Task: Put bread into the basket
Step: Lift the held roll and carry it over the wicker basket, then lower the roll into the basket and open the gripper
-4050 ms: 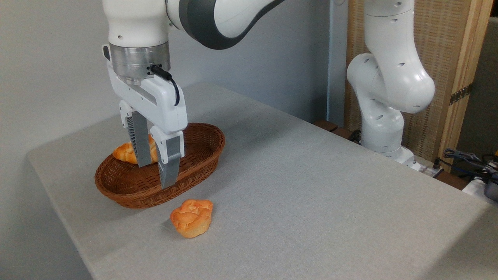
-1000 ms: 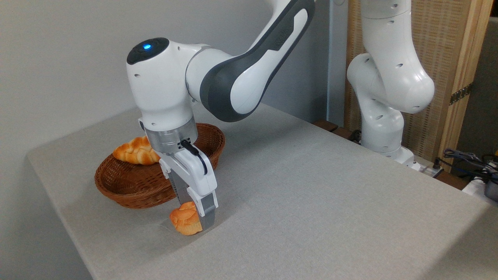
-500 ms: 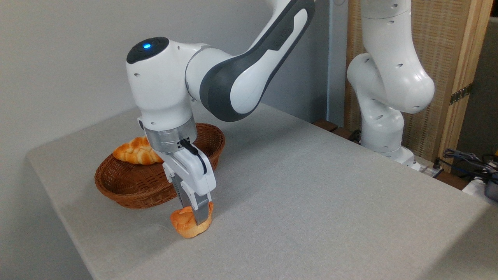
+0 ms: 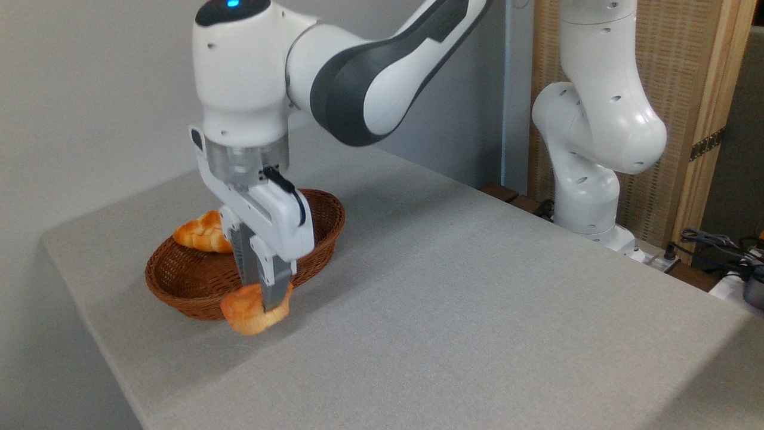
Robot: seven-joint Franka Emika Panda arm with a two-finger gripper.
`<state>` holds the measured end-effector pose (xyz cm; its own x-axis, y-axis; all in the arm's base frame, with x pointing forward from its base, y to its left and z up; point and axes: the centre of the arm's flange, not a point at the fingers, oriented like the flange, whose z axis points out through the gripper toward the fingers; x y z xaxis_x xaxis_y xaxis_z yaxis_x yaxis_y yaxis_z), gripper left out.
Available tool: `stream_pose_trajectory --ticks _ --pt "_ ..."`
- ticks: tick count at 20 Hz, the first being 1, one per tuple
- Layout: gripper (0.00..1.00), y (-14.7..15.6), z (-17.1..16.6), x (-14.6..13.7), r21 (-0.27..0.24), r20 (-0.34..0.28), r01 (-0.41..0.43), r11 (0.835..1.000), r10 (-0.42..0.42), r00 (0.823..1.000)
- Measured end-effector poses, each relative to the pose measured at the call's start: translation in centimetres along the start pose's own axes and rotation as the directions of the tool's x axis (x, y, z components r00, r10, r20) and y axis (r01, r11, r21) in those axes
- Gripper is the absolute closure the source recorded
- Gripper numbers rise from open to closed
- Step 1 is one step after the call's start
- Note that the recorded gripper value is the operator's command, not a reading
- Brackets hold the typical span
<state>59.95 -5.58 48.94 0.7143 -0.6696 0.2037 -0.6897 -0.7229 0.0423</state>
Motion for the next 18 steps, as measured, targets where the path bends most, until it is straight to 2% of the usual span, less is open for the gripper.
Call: stream_pose_trajectory --ticks 3,6,8,11,18 --pt "0.35 1.9 -2.3 1.4 -0.022 -0.072 -0.010 1.000 0.009 0.997" --pt "0.27 5.2 -2.0 3.5 -0.048 -0.084 -0.045 0.998 0.041 0.996" --pt "0.00 7.0 -1.5 4.6 -0.060 -0.081 -0.067 0.996 0.062 0.995" --pt "0.00 8.4 -0.6 5.5 -0.074 -0.072 -0.094 0.993 0.089 0.993" --pt "0.00 9.7 1.7 6.4 -0.102 -0.045 -0.117 0.988 0.112 0.993"
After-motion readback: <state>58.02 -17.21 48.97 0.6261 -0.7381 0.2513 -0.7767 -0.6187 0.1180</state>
